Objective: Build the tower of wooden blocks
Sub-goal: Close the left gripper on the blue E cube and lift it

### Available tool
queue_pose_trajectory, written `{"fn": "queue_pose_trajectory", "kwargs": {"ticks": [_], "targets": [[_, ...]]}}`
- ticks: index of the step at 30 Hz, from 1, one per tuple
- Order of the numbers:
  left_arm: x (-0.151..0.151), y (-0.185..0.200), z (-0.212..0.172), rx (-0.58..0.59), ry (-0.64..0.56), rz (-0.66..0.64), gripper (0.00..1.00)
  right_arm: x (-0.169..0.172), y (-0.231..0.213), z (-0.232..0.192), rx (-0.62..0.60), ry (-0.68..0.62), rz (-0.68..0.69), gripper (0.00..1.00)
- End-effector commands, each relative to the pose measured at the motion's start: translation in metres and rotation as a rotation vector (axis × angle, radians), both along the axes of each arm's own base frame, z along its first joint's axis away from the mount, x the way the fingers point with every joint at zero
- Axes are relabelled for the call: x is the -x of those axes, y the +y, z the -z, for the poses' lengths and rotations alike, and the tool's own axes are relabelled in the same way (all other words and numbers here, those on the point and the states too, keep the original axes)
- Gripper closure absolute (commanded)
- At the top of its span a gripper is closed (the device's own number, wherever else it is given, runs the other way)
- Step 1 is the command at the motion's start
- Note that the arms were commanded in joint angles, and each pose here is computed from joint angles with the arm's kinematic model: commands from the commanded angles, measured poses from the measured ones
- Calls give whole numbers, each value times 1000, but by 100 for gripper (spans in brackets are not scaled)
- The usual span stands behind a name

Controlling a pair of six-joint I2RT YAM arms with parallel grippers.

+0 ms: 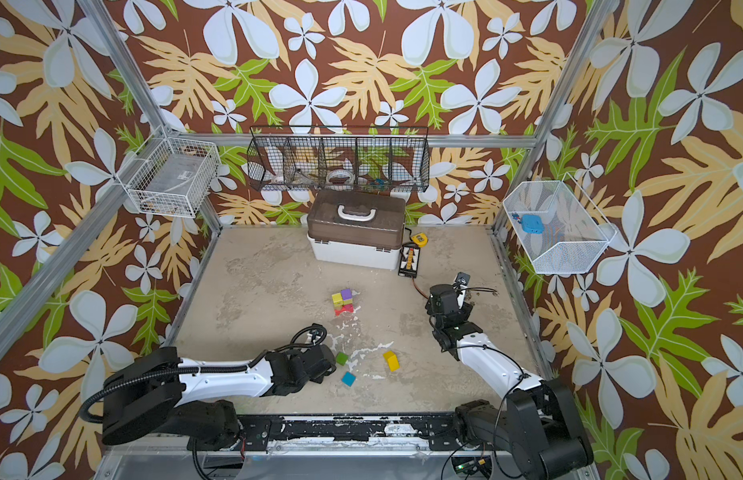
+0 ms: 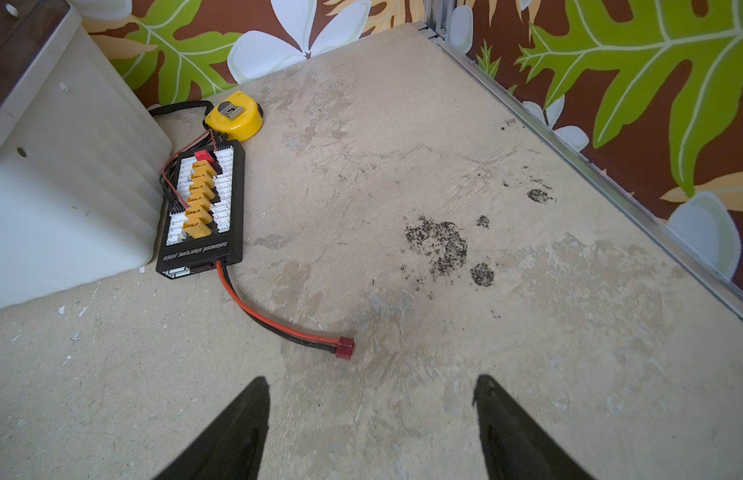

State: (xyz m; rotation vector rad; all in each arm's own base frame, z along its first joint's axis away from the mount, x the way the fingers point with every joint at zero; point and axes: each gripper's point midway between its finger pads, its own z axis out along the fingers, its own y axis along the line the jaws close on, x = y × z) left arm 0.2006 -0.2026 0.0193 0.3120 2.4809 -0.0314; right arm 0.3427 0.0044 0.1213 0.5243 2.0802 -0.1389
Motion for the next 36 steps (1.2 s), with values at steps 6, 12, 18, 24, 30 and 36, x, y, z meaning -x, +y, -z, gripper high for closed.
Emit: {"fn": "queue_pose_trajectory", "kwargs": {"ticks": [6,12,18,24,30,36], "targets": [[-1,-3,6,-25,11,11,62,-3,1,-4,1,-16,-5,23],[-3,-9,-3,-6,1,26,71,-3,1,-3,2,-11,-6,23],[-1,-12,-4,4,14,42,55,-2,1,-4,-2,-19,-8,22],[3,-9,5,-17,42,47,52,-3,2,-3,-1,-14,-10,23],[6,-8,7,-8,54,55,54,-3,1,-5,-2,-22,-8,22],[9,-9,6,0,66,69,55,-3,2,-2,-1,-10,-11,23]]}}
